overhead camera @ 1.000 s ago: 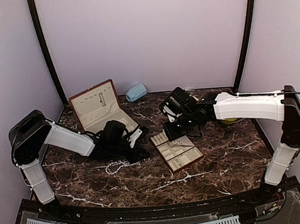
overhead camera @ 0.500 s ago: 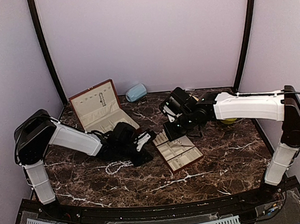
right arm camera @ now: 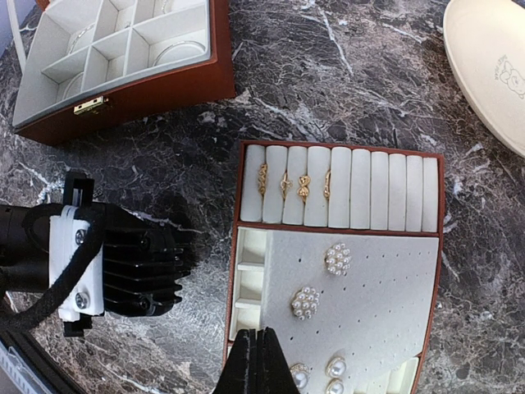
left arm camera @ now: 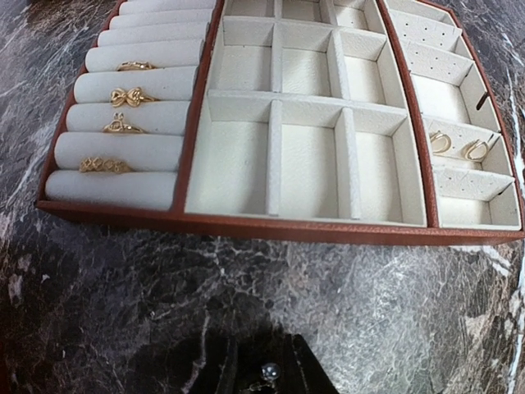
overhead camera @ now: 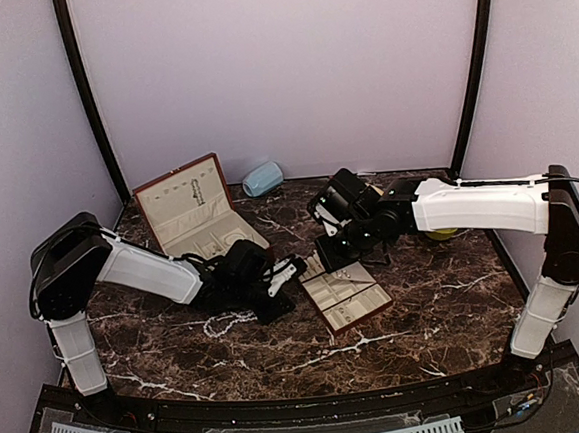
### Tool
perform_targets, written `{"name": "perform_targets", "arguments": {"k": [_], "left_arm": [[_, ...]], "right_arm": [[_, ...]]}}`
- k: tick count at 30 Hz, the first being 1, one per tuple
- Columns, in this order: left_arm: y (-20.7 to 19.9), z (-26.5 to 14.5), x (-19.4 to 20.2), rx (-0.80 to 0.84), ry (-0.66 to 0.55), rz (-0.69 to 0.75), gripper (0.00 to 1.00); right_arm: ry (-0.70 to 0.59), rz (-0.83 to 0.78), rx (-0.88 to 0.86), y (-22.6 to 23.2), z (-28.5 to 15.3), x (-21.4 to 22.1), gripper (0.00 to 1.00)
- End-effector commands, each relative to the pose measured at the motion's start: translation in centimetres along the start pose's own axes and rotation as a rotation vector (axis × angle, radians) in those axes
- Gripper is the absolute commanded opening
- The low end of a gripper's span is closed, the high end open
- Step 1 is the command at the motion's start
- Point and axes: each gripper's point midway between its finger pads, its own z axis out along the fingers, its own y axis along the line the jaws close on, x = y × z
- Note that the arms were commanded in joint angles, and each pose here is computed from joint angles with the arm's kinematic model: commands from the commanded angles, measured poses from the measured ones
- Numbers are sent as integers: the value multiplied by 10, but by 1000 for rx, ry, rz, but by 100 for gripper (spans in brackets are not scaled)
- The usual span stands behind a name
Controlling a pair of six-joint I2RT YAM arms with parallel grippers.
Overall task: Organize the mixed jewelry
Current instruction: Pick up the earring from the center of the board.
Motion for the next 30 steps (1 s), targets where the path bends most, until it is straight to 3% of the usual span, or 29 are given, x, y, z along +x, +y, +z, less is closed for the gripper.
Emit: {"name": "perform_targets", "arguments": {"k": [1,10,30], "left_arm": [[-1,-2,10,-25,46,20,23],[-5,-5,10,-25,42,10,16],[-14,-24,-50,40,-165,-117,12]], "right_arm": [[-41,1,-29,7,-1,-11,0],[-40,0,-26,7,0,-10,0],[-54,-2,-31,8,-3,-14,0]]}}
